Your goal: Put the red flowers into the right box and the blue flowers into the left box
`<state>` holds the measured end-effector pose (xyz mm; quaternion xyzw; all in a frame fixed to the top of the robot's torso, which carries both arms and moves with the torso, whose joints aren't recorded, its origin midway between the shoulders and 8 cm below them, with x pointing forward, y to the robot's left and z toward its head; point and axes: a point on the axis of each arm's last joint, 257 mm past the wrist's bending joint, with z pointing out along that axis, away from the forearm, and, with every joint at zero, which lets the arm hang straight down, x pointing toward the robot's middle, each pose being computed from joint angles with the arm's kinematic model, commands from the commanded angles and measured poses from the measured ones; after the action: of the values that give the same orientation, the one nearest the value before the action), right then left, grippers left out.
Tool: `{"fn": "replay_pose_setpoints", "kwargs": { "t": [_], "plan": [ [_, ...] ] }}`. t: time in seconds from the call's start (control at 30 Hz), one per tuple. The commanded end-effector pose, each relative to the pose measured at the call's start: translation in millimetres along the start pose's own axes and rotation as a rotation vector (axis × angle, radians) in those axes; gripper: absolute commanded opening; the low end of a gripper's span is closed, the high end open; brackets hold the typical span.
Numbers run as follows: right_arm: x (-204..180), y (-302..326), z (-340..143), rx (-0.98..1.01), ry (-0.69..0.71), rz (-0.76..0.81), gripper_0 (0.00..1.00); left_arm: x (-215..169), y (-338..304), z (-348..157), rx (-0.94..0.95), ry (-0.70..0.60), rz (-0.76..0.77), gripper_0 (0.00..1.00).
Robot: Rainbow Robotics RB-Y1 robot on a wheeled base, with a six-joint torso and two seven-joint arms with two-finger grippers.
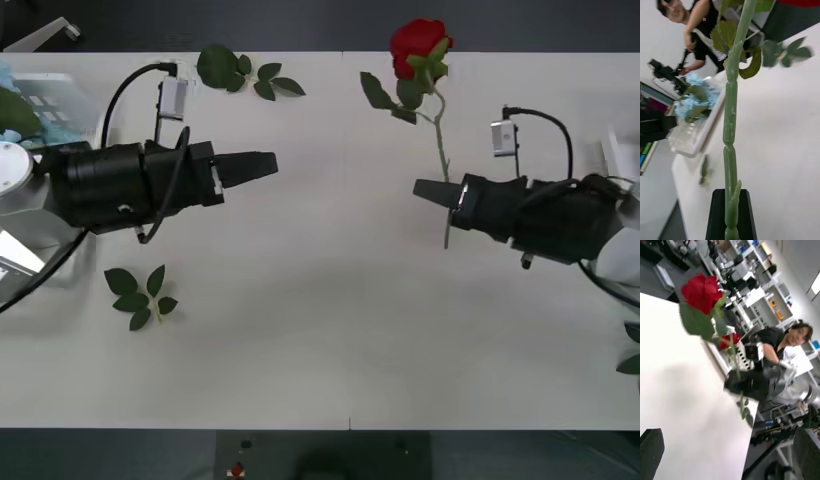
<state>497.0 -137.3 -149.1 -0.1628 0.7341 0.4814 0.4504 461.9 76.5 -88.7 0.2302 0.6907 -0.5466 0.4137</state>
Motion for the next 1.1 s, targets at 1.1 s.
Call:
{"fn": "replay_pose_setpoints", "kwargs": {
  "t": [1.1],
  "plan": [
    [-110, -280, -468, 1.307, 0.224, -0.485, 0.0, -61, -3, -132, -0.115, 0.238, 0.371, 1.0]
  ]
}}
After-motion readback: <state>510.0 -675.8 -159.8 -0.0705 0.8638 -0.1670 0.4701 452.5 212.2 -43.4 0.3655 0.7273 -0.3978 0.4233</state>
